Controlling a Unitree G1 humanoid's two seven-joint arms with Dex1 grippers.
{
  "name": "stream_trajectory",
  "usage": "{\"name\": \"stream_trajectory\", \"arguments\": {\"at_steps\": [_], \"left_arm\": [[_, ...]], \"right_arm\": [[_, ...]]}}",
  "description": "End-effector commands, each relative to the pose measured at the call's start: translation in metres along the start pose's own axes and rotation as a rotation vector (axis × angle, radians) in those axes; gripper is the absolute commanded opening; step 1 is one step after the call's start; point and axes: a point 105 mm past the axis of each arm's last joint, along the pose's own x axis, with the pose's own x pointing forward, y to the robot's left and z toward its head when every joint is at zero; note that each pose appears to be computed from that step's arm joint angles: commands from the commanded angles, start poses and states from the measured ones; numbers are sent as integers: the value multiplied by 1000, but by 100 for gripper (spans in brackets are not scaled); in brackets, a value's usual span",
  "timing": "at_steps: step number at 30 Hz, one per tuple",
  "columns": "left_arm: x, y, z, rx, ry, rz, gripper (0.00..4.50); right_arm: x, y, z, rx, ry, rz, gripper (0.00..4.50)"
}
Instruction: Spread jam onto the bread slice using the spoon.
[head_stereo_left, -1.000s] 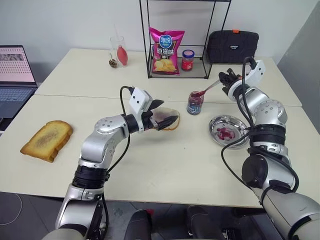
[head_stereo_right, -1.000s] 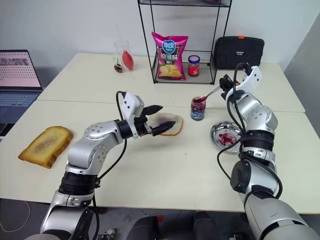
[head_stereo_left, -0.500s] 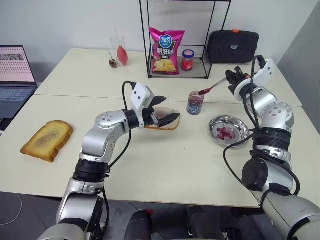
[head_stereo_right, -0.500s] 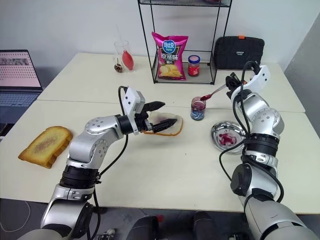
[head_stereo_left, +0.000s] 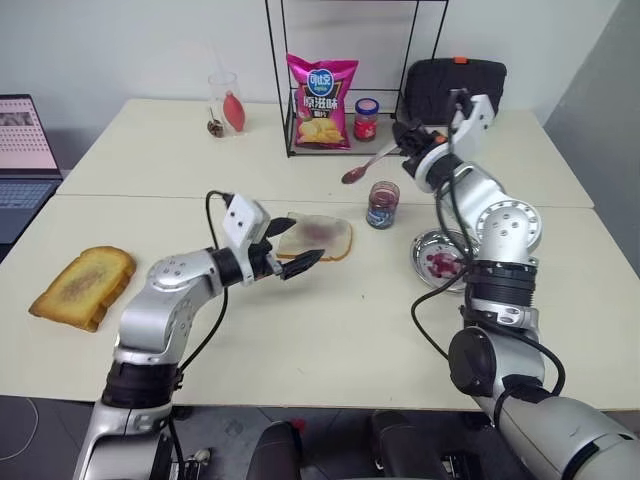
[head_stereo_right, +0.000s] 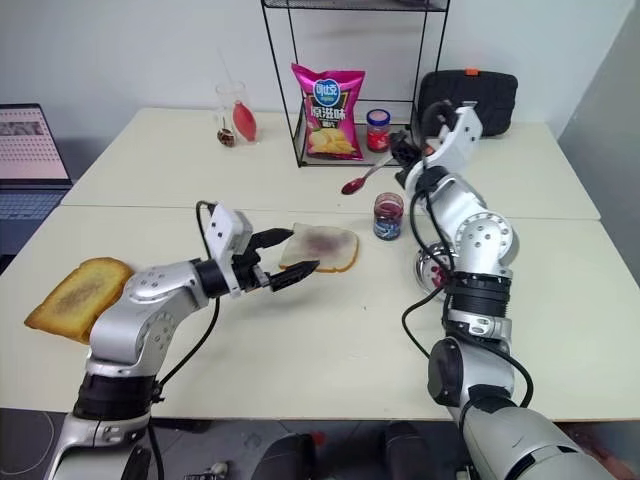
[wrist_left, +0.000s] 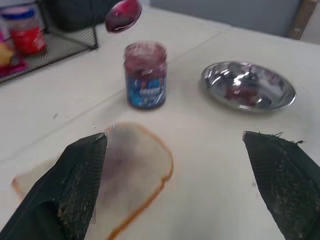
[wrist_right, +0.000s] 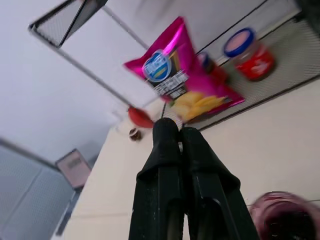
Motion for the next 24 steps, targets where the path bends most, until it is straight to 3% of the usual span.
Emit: {"name": "stream_trajectory", "arguments": {"at_steps": [1, 6, 10, 24], "left_arm": [[-23, -1, 9, 25, -47, 90, 450], [-38, -8, -9, -12, -41, 202, 450], [-43, -12, -9, -15, -44, 227, 450], [-40, -7, -4, -11, -52, 226, 450]], "right_arm": [[10, 24, -12, -89, -6, 79, 7], [31, 38, -53, -252, 46, 137, 7], [36, 40, -67, -305, 62, 165, 7], [30, 10, -79, -473, 76, 117, 7]]}}
